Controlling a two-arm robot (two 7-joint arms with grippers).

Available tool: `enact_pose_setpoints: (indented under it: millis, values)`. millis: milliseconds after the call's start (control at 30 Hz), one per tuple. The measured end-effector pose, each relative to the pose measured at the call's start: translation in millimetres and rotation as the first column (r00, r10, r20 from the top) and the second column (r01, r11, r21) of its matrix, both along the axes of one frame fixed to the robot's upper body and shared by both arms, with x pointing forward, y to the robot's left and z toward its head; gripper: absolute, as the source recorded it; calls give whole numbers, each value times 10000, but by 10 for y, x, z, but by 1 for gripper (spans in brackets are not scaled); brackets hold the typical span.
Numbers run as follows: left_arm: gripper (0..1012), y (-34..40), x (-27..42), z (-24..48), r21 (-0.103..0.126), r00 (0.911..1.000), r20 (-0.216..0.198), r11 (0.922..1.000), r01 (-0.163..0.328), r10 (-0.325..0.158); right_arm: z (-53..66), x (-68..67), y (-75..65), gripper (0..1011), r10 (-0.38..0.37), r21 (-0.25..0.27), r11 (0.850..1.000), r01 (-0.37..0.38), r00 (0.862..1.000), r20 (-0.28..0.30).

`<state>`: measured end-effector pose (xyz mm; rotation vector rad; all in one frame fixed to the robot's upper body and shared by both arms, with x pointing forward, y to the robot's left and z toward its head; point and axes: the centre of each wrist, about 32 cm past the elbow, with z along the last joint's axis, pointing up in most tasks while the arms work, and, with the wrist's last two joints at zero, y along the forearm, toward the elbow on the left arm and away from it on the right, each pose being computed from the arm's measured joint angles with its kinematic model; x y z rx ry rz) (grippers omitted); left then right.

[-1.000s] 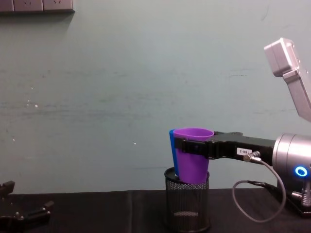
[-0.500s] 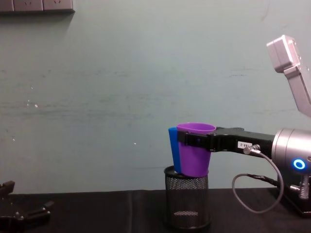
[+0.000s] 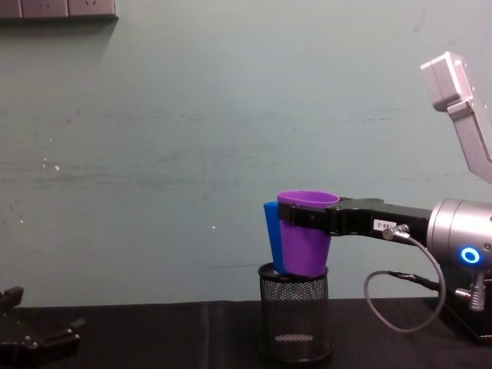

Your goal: Pick up one cup with a gripper and tap it against the other cup.

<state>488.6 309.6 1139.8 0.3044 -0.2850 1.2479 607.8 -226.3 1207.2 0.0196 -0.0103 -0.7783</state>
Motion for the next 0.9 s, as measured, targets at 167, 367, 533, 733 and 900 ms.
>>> enact_pose_setpoints:
  millis: [167, 367, 533, 733, 900]
  values:
    - [1000, 0, 0, 0, 1, 10000, -1, 10000, 0, 0, -2, -2, 0, 735, -3, -3, 10000, 3, 10000, -4]
    - [1000, 0, 0, 0, 1, 10000, 0, 10000, 0, 0, -3, -3, -1, 735, -4, -5, 10000, 4, 10000, -3]
    - [1000, 0, 0, 0, 1, 10000, 0, 10000, 0, 0, -4, -4, -1, 735, -7, -6, 10000, 7, 10000, -5]
    - [1000, 0, 0, 0, 0, 10000, 0, 10000, 0, 0, -4, -6, 0, 735, -12, -8, 10000, 12, 10000, -6]
    - [1000, 0, 0, 0, 1, 10000, 0, 10000, 0, 0, -5, -7, 1, 735, -17, -11, 10000, 17, 10000, -8]
